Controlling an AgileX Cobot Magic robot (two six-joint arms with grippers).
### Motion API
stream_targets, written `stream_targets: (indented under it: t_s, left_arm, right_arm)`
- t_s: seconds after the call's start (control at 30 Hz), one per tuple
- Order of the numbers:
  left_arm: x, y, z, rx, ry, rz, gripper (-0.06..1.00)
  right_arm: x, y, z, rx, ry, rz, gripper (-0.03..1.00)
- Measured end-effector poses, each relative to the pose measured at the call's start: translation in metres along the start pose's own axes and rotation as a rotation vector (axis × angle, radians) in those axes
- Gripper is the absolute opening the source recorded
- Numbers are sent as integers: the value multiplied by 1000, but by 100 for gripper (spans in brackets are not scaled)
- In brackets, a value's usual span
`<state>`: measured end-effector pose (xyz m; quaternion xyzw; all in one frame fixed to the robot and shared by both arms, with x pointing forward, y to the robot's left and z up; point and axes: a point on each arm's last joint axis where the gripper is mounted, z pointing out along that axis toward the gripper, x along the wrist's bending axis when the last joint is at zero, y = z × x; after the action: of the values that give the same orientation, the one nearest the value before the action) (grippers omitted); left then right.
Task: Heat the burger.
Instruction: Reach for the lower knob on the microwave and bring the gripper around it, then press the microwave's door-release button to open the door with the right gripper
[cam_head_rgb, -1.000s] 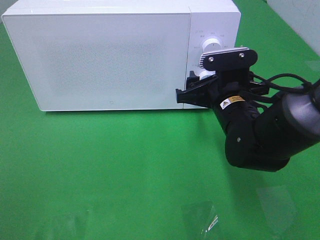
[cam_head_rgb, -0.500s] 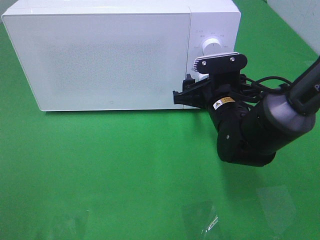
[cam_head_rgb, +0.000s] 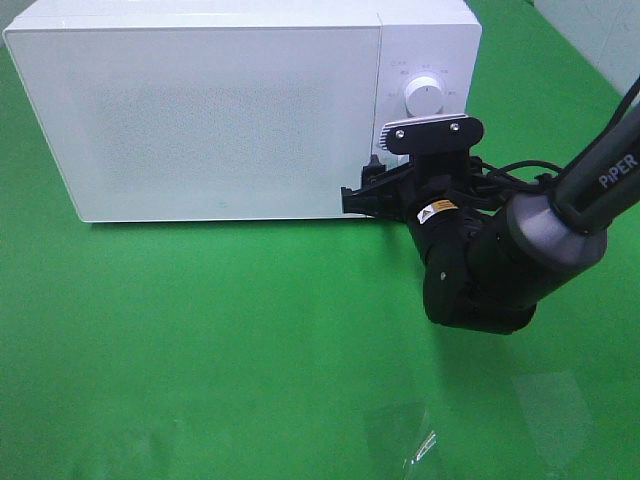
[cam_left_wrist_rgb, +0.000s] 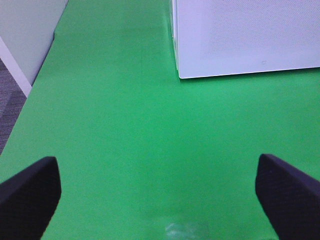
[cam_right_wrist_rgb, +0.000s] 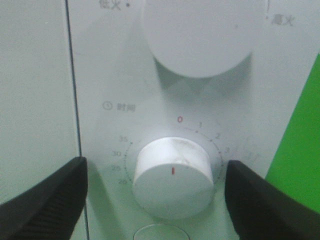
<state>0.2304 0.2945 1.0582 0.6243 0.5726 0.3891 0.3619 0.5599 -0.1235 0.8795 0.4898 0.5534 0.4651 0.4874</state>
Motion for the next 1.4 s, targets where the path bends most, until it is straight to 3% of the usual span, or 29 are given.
stream_targets:
  t_s: [0.23, 0.43, 0.5, 1.0, 1.17, 1.3, 1.33, 1.37, 1.4]
  left_arm:
    - [0, 0, 0, 0, 0, 0, 98]
    - [0, 0, 0, 0, 0, 0, 98]
    - [0, 0, 0, 0, 0, 0, 98]
    - [0, 0, 0, 0, 0, 0, 98]
    - [0, 0, 0, 0, 0, 0, 98]
    - [0, 0, 0, 0, 0, 0, 98]
    - [0, 0, 0, 0, 0, 0, 98]
    - [0, 0, 0, 0, 0, 0, 98]
    - [0, 0, 0, 0, 0, 0, 98]
  right_arm:
    - [0, 0, 0, 0, -4, 2, 72]
    - [-1, 0, 0, 3, -15, 7, 61]
    - [-2, 0, 1, 5, -26, 12, 42]
    - [-2, 0, 1, 5, -27, 33, 42]
    - [-2, 0, 1, 3, -24, 119, 42]
    - [-1, 0, 1, 0, -20, 337, 42]
    - [-1, 0, 1, 0, -20, 337, 42]
    - [-1, 0, 1, -2, -18, 436, 42]
    - [-1, 0, 1, -2, -18, 436, 42]
